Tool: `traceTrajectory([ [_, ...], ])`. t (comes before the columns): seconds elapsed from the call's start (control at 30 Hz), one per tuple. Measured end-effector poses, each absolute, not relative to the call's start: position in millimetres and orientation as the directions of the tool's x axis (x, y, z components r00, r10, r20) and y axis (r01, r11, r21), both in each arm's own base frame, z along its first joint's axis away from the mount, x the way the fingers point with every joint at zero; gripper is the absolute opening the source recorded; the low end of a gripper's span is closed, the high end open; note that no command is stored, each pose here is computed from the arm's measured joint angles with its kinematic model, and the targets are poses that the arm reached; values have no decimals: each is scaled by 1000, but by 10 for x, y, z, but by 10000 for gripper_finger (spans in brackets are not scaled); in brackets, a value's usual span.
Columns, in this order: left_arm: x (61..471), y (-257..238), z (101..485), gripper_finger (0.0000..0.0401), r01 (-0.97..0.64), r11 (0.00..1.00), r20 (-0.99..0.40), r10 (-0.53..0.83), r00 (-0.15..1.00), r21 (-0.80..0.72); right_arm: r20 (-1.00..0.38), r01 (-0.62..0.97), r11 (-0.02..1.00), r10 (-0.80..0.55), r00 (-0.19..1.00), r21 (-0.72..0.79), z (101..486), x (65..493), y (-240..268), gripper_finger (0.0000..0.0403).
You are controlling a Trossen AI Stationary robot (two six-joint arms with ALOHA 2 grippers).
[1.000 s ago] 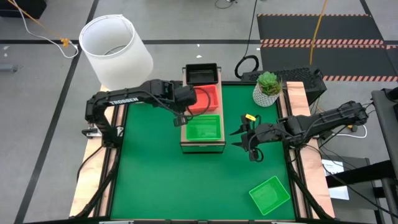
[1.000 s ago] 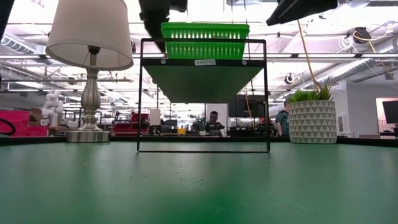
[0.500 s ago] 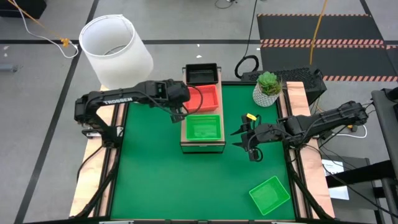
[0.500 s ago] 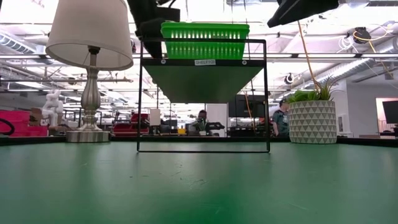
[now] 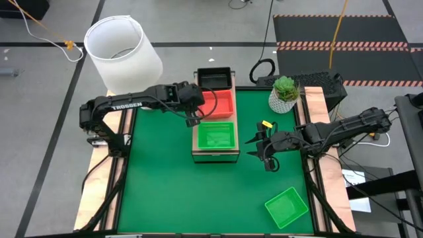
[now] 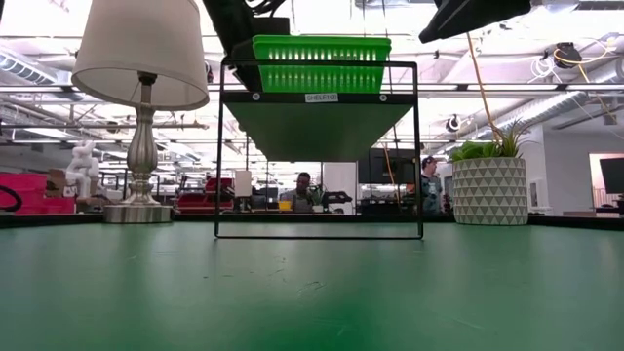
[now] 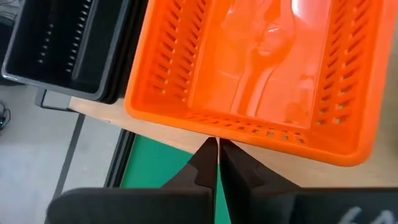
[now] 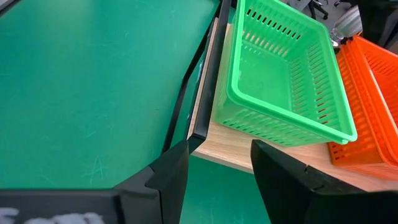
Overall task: Stack baskets on shelf by color
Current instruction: Stack the orange bin on top of the orange bins on the shelf, then stack the green bin on top of the green bins on the shelf
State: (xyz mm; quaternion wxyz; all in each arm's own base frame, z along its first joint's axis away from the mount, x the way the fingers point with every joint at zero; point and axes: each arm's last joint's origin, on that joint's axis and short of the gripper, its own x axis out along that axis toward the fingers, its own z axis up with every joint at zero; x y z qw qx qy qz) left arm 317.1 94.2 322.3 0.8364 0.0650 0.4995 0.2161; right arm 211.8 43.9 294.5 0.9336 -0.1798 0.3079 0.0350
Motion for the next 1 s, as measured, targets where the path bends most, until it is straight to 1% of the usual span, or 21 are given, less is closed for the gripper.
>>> traceTrajectory([
  [0.2,3166,966,3225,26,-304,894,-805,433,405,328,-587,-176,933,-46,808,-314,2945,2119,439,169],
  [0.5,3180,984,3240,3,-318,878,-783,467,410,357,-586,-169,937,-45,809,-306,2947,2120,439,169],
  [0.63,3208,988,3259,14,-318,878,-766,470,439,357,-571,-158,942,-43,820,-297,2962,2130,442,169],
  [0.77,3208,990,3260,28,-313,878,-765,471,439,361,-561,-154,943,-41,827,-296,2972,2137,444,169],
  [0.9,3161,982,3289,30,-328,867,-763,489,422,375,-561,-151,945,-41,827,-291,2971,2137,444,169],
  [1.0,3063,954,3401,30,-373,849,-743,515,427,374,-564,-138,953,-42,825,-272,2968,2135,443,169],
])
